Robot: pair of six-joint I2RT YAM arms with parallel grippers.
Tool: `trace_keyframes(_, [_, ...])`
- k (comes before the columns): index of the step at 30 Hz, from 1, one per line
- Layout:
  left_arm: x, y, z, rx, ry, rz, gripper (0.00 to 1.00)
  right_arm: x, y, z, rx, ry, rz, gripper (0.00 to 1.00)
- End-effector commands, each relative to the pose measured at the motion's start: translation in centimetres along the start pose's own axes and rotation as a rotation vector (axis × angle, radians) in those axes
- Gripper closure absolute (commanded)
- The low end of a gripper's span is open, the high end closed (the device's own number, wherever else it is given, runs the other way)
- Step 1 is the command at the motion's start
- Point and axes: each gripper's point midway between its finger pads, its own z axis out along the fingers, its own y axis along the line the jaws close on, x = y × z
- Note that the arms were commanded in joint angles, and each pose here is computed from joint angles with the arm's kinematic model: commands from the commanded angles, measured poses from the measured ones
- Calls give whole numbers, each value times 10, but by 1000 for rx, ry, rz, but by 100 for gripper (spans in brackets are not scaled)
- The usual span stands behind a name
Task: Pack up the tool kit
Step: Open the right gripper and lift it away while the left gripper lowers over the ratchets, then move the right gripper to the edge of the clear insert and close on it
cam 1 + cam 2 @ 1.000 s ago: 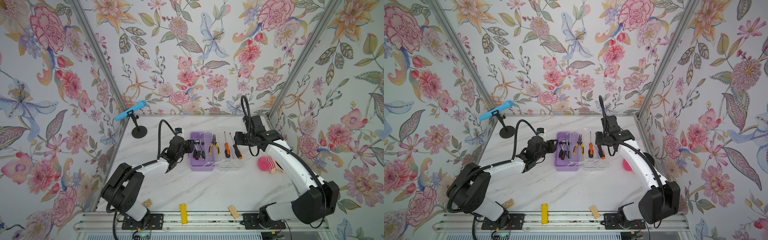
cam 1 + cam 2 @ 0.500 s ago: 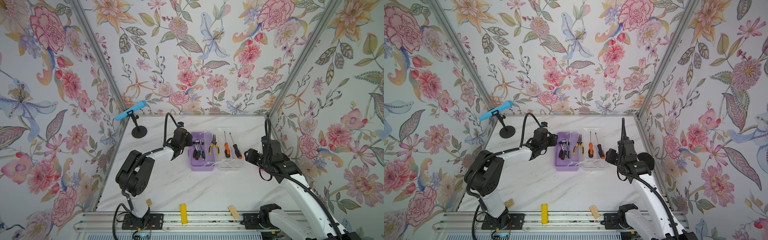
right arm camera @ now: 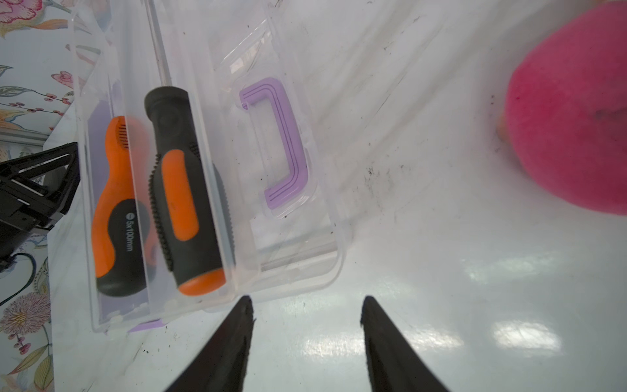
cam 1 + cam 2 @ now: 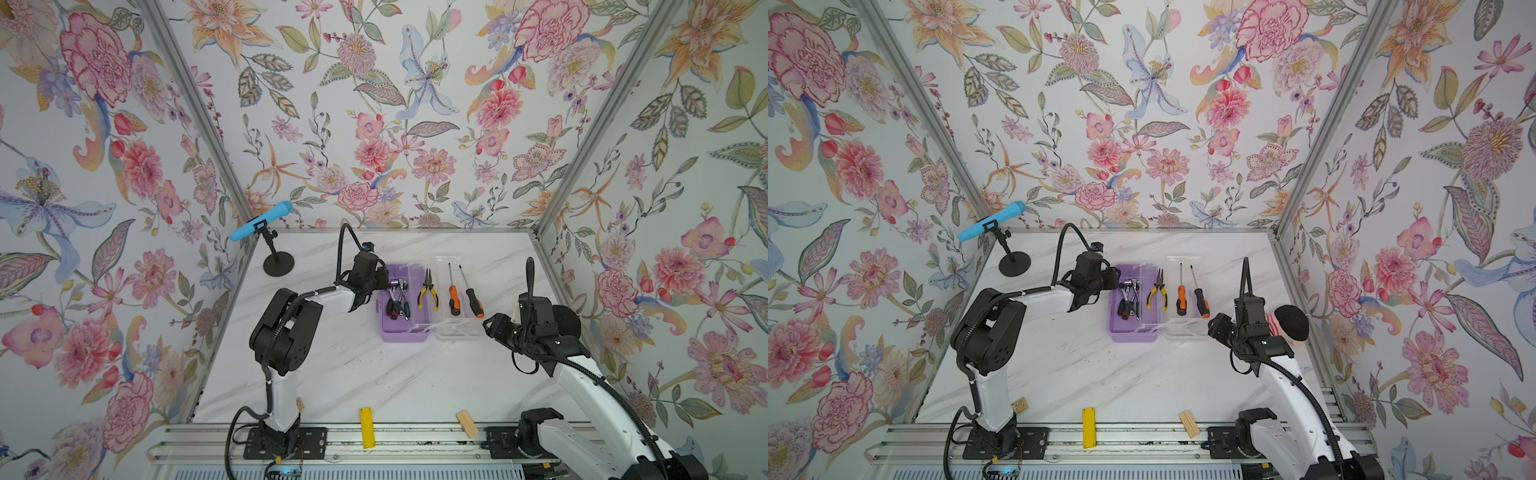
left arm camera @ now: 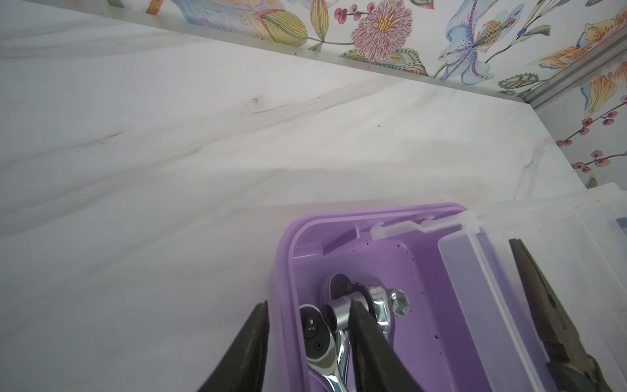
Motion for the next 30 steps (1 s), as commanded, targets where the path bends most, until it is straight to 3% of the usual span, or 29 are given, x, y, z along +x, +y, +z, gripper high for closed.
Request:
trace_keyframes(1, [-5, -3, 6, 23, -1, 7, 58, 2, -5, 9, 1, 3, 18, 48])
trace_keyframes(30, [24, 10, 8, 19, 21, -65, 84, 2, -17, 62, -22, 49, 41, 61])
